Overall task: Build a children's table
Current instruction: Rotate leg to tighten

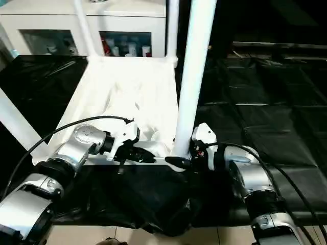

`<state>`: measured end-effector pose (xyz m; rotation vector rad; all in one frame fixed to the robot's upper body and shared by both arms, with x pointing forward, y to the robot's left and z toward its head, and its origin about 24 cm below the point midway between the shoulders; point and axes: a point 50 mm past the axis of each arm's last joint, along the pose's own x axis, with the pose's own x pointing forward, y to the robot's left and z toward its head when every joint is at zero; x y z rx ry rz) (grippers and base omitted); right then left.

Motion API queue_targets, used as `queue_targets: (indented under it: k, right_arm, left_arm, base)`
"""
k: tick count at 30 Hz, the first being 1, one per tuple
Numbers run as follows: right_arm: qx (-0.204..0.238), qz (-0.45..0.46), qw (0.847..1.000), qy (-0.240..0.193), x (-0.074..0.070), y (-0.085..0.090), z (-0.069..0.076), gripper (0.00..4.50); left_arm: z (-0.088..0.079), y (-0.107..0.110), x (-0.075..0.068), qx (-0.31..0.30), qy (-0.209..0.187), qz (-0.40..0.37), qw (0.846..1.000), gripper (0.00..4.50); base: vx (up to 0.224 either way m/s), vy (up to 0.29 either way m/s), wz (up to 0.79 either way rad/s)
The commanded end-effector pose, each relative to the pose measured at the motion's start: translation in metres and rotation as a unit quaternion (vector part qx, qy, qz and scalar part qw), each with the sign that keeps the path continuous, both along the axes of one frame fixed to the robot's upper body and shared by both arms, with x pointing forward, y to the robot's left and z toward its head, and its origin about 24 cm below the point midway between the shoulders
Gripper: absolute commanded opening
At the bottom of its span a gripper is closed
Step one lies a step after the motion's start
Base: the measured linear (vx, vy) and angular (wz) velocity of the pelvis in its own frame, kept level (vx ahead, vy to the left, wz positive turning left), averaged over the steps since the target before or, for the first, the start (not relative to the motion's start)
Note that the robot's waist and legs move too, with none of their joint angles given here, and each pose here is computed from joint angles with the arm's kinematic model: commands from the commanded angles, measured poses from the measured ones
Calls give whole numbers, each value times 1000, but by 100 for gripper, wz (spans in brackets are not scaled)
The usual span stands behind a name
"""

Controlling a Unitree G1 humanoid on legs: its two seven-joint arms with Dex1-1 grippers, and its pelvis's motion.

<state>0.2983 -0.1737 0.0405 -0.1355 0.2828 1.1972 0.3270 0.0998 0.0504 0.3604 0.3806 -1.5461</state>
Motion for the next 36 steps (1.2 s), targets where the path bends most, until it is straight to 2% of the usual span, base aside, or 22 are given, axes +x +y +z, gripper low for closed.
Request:
queue_targets:
  k: [1, 8, 11, 12, 13, 15, 17, 18, 20, 21, 22, 24, 26, 27, 31, 33, 35, 36]
  right_arm:
    - [-6, 0, 1000, -3, 0, -1, 0, 319]
    - [15, -8, 1000, 11, -3, 3, -5, 274]
    - [0, -71, 997, 12, 2, 4, -14, 270]
    - [-20, -165, 986, 8, 10, 4, -25, 270]
    - [-20, -165, 986, 8, 10, 4, -25, 270]
    - [-19, -285, 958, 12, 20, 10, -34, 269]
    - [-16, -298, 954, 14, 21, 11, -35, 269]
    - [-9, -323, 946, 20, 23, 20, -37, 269]
    - [-4, -335, 942, 23, 25, 29, -38, 269]
    - [-5, -342, 940, 21, 26, 40, -39, 269]
    - [-6, -341, 940, 21, 26, 42, -39, 269]
    - [-10, -332, 943, 16, 27, 58, -38, 269]
    - [-11, -324, 946, 2, 28, 62, -36, 269]
    - [-10, -320, 947, -9, 29, 62, -34, 324]
    - [10, -300, 954, -14, 29, 58, -27, 348]
    - [3, -264, 964, -37, 30, 49, -21, 381]
    - [-2, -241, 969, -46, 28, 45, -18, 381]
    - [-7, -186, 981, -56, 24, 37, -14, 381]
  left_arm:
    - [6, -3, -1, -12, -3, -26, 1000, 0]
    - [5, -6, -2, -21, -5, -22, 1000, 0]
    - [2, -12, 2, -18, -21, 18, 999, 0]
    - [1, -21, 9, -15, -42, 75, 996, 0]
    - [1, -21, 9, -15, -42, 75, 996, 0]
    - [1, -38, 16, -21, -61, 137, 988, 0]
    - [0, -41, 17, -20, -62, 144, 987, 0]
    - [0, -51, 18, -23, -62, 163, 984, 0]
    - [1, -59, 19, -26, -60, 182, 981, 0]
    - [1, -68, 18, -32, -56, 193, 979, 0]
    - [1, -69, 18, -32, -57, 195, 979, 0]
    - [0, -78, 16, -36, -60, 195, 978, 0]
    - [0, -80, 15, -37, -61, 191, 979, 0]
    - [0, -80, 15, -38, -61, 187, 980, 0]
    - [-1, -75, 15, -33, -60, 184, 981, 0]
    - [-2, -68, 15, -26, -56, 174, 983, 0]
    - [-3, -65, 14, -24, -51, 159, 986, 0]
    - [-5, -58, 11, -18, -43, 124, 991, 0]
  base:
    - [0, 0, 0]
    - [0, 0, 0]
    - [0, 0, 0]
    - [0, 0, 0]
    - [0, 0, 0]
    - [0, 0, 0]
    - [0, 0, 0]
    - [0, 0, 0]
    - [0, 0, 0]
    - [0, 0, 0]
    - [0, 0, 0]
    - [0, 0, 0]
    - [0, 0, 0]
    - [0, 0, 0]
    - [0, 0, 0]
    - [0, 0, 0]
    - [0, 0, 0]
    - [0, 0, 0]
